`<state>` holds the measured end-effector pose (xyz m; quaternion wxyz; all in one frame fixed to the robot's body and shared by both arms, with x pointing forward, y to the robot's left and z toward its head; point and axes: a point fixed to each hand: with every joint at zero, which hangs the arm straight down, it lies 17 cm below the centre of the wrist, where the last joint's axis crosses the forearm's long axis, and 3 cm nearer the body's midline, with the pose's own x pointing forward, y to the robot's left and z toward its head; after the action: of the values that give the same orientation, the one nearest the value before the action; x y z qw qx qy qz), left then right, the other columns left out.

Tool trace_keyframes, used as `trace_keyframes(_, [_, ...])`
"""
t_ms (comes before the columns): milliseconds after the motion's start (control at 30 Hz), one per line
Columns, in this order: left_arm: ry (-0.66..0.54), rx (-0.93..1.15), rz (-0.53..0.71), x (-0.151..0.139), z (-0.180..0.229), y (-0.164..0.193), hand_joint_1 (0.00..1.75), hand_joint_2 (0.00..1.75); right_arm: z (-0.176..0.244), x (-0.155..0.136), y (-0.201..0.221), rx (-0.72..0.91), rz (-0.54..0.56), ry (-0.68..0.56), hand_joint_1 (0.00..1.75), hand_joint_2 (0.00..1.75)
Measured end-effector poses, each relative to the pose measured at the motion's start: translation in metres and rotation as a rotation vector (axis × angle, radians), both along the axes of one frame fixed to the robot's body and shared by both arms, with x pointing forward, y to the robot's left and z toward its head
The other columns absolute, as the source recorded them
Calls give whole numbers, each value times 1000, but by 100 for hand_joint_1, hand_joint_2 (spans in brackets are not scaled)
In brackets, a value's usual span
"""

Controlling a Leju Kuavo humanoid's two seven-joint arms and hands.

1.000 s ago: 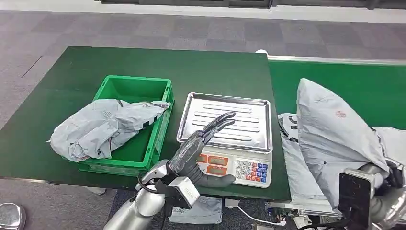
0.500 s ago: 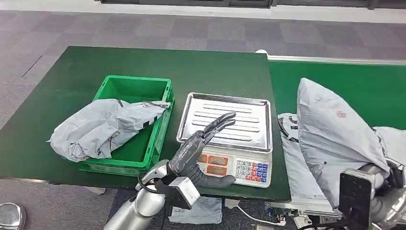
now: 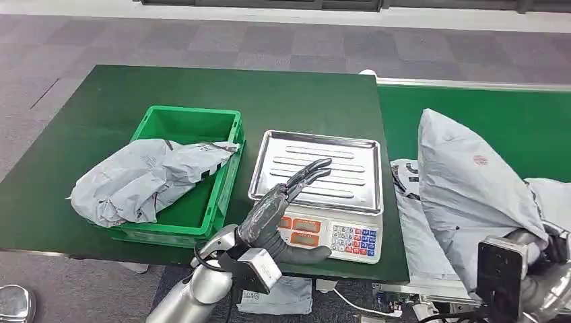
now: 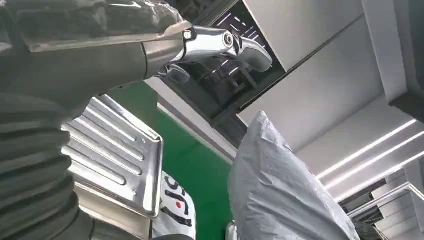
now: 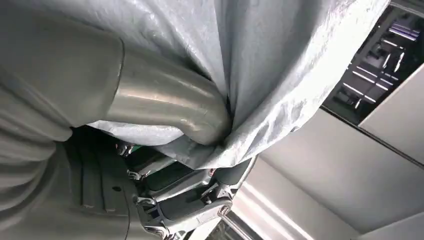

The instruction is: Moved the parcel from conveyor to table for the left to box.

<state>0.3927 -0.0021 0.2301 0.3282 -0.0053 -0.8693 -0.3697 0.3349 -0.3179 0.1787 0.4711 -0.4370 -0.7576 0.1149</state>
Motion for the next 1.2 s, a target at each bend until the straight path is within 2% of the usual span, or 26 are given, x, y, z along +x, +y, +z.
trace_keyframes(1200, [1, 0, -6, -1, -4, -1, 0, 175, -1, -2, -1, -6, -6, -1, 175, 175])
